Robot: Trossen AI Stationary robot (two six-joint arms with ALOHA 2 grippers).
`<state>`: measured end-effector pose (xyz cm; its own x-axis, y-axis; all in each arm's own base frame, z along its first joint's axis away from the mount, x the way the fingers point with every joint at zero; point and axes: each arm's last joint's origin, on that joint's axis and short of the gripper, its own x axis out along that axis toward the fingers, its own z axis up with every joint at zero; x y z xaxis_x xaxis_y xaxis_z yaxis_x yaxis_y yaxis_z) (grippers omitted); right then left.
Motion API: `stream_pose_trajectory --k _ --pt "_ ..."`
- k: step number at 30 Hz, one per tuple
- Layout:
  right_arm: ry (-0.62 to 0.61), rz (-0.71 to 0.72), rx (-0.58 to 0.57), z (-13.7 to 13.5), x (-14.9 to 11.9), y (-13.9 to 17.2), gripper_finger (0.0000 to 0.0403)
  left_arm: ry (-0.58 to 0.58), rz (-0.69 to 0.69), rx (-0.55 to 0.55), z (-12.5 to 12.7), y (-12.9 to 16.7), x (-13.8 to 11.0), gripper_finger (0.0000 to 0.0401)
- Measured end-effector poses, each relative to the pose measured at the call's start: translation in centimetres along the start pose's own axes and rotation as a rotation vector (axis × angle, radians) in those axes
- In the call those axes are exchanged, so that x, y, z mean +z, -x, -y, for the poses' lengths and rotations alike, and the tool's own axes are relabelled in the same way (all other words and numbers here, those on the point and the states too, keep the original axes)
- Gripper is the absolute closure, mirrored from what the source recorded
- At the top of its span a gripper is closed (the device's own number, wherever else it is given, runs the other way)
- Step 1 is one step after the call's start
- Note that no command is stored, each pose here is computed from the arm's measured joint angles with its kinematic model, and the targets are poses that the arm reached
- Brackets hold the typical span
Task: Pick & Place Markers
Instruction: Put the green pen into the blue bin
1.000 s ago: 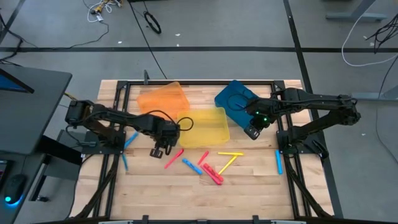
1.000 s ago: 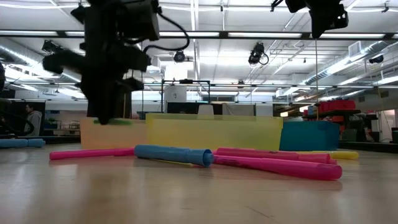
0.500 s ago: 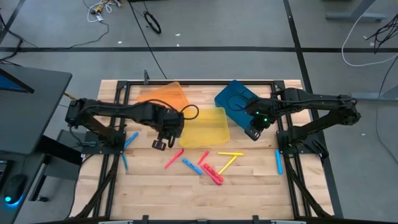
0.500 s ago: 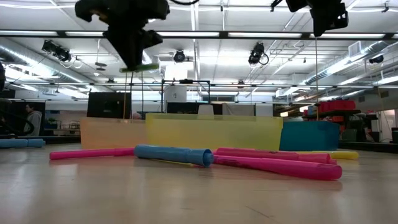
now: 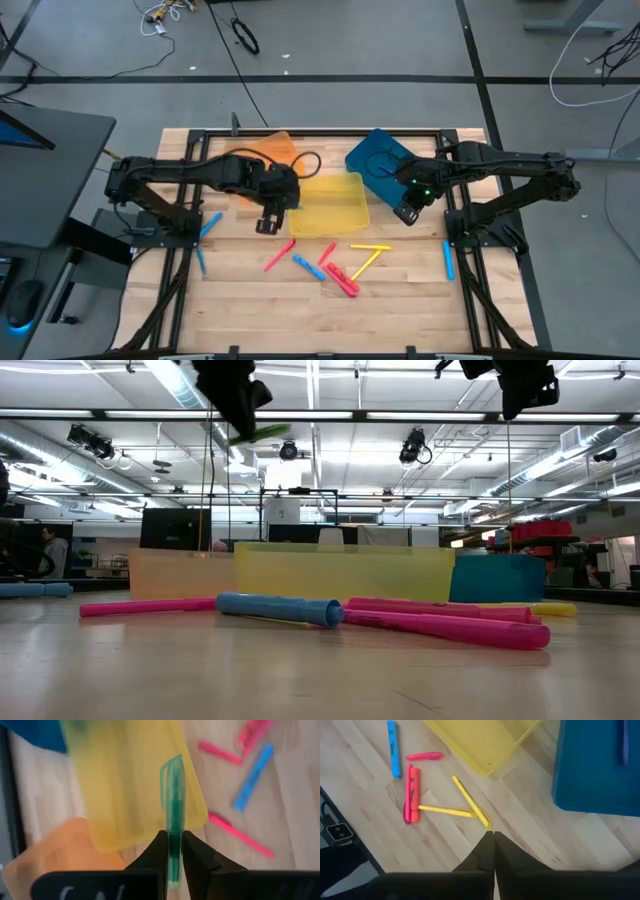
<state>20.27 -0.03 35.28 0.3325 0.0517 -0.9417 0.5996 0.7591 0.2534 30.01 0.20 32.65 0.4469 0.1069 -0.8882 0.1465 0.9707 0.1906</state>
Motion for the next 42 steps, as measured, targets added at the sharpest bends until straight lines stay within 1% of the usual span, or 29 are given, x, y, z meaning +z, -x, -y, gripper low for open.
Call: stream_pose_trajectory --k 4,10,12,15,19,22,25,28,30,38,42 --pt "0.003 0.041 0.0 0.1 -0.1 0.4 0.0399 0.1 0.168 0.03 -1.1 1.3 0.8 0.0364" --pt "0.003 0.158 0.016 0.2 0.1 1.3 0.0399 0.223 0.438 0.067 -3.1 3.4 2.1 0.0364" --pt "0.021 0.228 0.049 0.0 0.3 1.7 0.0399 0.253 0.535 0.073 -3.7 4.0 2.7 0.0364" --pt "0.079 0.352 0.139 -0.8 1.2 2.4 0.0397 0.275 0.65 0.088 -4.3 4.7 3.4 0.0362" --pt "0.161 0.526 0.241 -1.8 2.4 3.5 0.039 0.307 0.759 0.121 -4.9 5.4 4.1 0.0362" --pt "0.229 0.672 0.288 -2.6 3.2 4.4 0.0384 0.308 0.837 0.136 -5.1 5.9 4.6 0.0362" --pt "0.285 0.785 0.328 -3.1 3.9 5.1 0.0372 0.31 0.885 0.145 -5.2 6.3 4.9 0.0361" --pt "0.339 0.87 0.315 -3.4 4.4 5.5 0.0348 0.308 0.905 0.149 -5.2 6.4 5.0 0.0361" --pt "0.356 0.916 0.318 -3.5 4.8 5.8 0.0323 0.308 0.923 0.152 -5.3 6.6 5.1 0.0362" --pt "0.37 1.054 0.33 -3.9 6.5 6.2 0.0191 0.304 0.987 0.163 -5.4 7.1 5.4 0.036" --pt "0.342 1.081 0.361 -4.5 7.5 5.6 0.014 0.294 0.998 0.192 -5.5 7.2 5.5 0.0361"
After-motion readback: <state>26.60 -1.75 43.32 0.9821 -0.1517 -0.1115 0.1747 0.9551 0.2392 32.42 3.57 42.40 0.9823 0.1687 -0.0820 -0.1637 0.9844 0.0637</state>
